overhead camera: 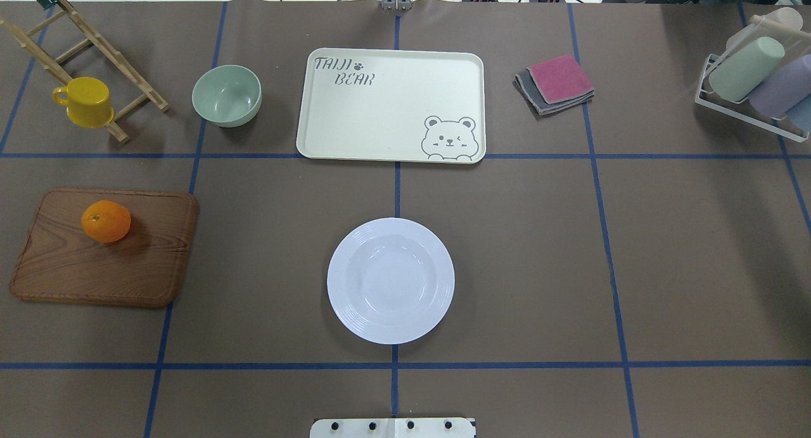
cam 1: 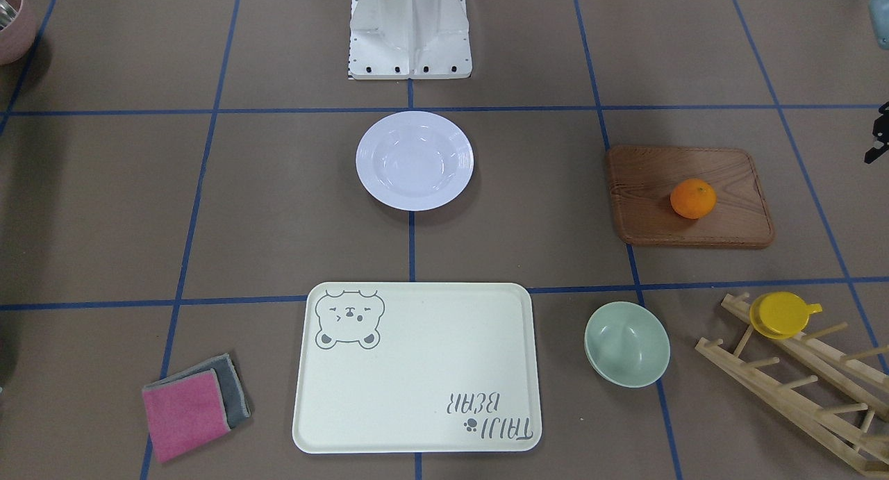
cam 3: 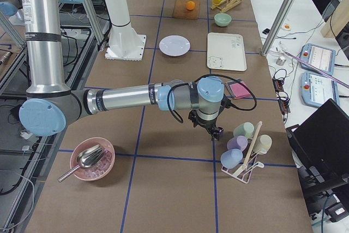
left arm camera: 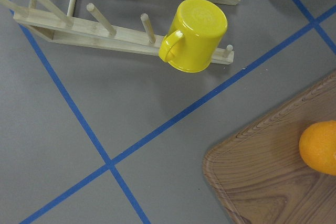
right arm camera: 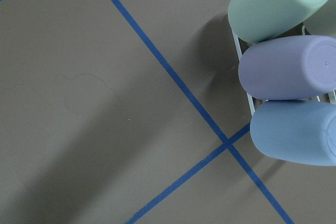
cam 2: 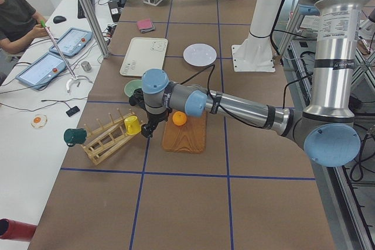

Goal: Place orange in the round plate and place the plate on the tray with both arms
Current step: 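Move the left gripper toward the orange on the wooden board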

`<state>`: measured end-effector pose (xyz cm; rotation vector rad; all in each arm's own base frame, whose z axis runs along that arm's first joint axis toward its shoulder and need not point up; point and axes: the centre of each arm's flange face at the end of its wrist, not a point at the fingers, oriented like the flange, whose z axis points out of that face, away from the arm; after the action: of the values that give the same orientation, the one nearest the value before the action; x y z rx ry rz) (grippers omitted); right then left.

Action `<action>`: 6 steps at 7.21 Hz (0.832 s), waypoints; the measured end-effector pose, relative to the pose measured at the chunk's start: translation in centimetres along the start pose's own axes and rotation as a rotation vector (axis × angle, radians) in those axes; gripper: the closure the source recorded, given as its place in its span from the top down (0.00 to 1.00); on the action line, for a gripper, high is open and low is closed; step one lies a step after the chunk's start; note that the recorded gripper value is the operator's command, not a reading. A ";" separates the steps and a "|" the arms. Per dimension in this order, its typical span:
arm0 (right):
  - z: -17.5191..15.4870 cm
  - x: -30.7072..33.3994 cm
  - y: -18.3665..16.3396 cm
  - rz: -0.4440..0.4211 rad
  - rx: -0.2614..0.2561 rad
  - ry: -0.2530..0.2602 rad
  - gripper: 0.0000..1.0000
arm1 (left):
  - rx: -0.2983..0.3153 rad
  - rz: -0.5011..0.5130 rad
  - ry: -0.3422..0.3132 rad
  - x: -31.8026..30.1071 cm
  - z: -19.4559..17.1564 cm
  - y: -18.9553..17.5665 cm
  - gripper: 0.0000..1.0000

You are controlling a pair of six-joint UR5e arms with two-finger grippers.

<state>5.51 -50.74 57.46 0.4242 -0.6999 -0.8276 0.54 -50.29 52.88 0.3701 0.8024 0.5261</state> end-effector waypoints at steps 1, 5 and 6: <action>-0.2 -0.1 -0.2 -0.003 0.004 0.001 1.00 | 0.001 0.003 0.002 0.1 -0.1 0.0 0.99; -0.4 -0.3 -0.8 -0.007 0.034 -0.022 1.00 | 0.008 0.006 0.002 0.6 -0.2 0.6 0.99; -0.4 -0.4 -0.8 -0.009 0.036 -0.022 1.00 | 0.007 0.009 0.003 0.8 -0.1 0.6 0.99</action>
<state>5.20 -50.93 56.56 0.4510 -0.7349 -0.8302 0.72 -49.34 52.63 0.3792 0.8060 0.5322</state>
